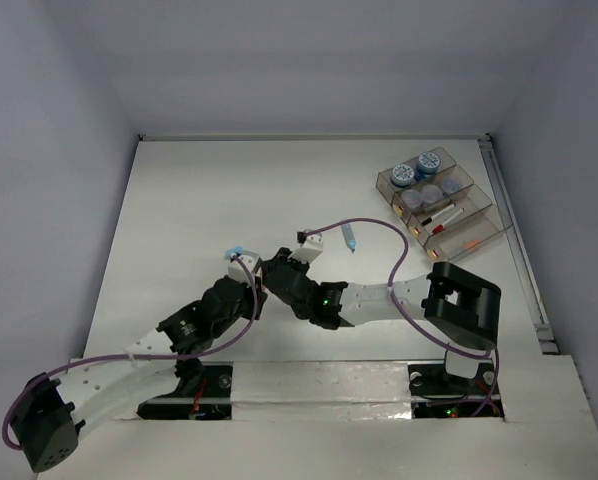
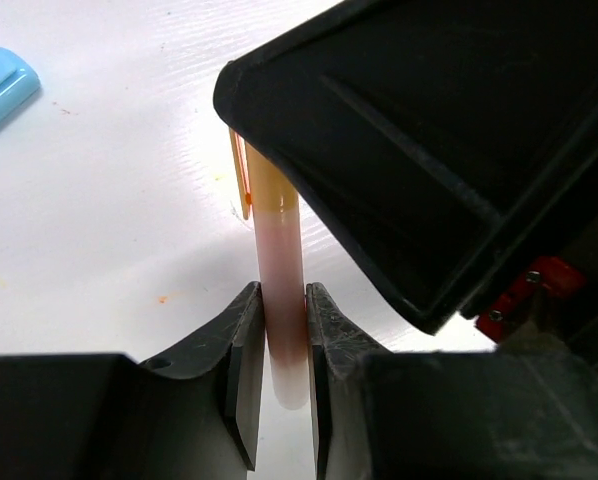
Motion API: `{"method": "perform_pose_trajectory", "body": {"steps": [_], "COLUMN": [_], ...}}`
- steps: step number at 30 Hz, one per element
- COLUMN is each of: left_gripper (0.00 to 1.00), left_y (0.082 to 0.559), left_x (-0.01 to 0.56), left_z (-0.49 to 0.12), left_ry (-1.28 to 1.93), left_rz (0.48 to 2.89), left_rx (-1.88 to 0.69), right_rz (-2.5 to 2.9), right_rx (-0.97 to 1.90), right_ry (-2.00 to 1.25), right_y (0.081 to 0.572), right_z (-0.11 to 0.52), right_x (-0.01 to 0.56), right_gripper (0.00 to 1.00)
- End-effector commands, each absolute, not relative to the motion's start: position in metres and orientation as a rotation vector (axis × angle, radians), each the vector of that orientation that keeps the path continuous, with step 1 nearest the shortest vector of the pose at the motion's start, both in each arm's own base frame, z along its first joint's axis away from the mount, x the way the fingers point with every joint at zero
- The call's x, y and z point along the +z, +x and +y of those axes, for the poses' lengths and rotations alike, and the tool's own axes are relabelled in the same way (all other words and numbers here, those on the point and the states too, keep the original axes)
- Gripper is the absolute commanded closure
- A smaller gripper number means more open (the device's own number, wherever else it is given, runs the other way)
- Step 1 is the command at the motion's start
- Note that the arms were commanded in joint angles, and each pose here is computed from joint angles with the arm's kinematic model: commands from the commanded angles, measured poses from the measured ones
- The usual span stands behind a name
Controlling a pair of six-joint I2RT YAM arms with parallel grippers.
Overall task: Sort the stationery into containers
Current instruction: Close the pen cap on the pen, then place the pen in the storage box.
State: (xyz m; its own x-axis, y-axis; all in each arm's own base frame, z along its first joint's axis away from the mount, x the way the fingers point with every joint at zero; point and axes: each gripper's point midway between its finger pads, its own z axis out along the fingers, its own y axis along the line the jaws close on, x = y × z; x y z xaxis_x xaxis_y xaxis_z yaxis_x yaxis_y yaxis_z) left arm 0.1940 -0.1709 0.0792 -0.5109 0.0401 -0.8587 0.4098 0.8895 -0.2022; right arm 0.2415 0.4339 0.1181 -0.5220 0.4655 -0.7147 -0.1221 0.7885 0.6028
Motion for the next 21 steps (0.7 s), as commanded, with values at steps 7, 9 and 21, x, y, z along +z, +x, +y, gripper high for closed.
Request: {"method": "perform_pose_trajectory", "body": {"steps": [7,9,21], "left_gripper": [0.86,0.74,0.4], "left_y": [0.242,0.246,0.246], "left_x": [0.252,0.245,0.234], "left_z": [-0.227,-0.23,-0.243], "left_ry": [0.176,0.186,0.249], "left_rz": [1.497,1.526,1.564], "left_rx": [-0.79,-0.775,-0.783], "right_rz": [2.223,2.144,1.925], "right_rx": [0.791,0.794,0.645], "right_ry": [-0.034,0.04,0.451], "right_y": [0.193,0.228,0.358], "right_z": [0.416,0.398,0.253], "right_x": [0.099,0.129,0.2], "right_gripper": [1.0,1.0,1.0]}}
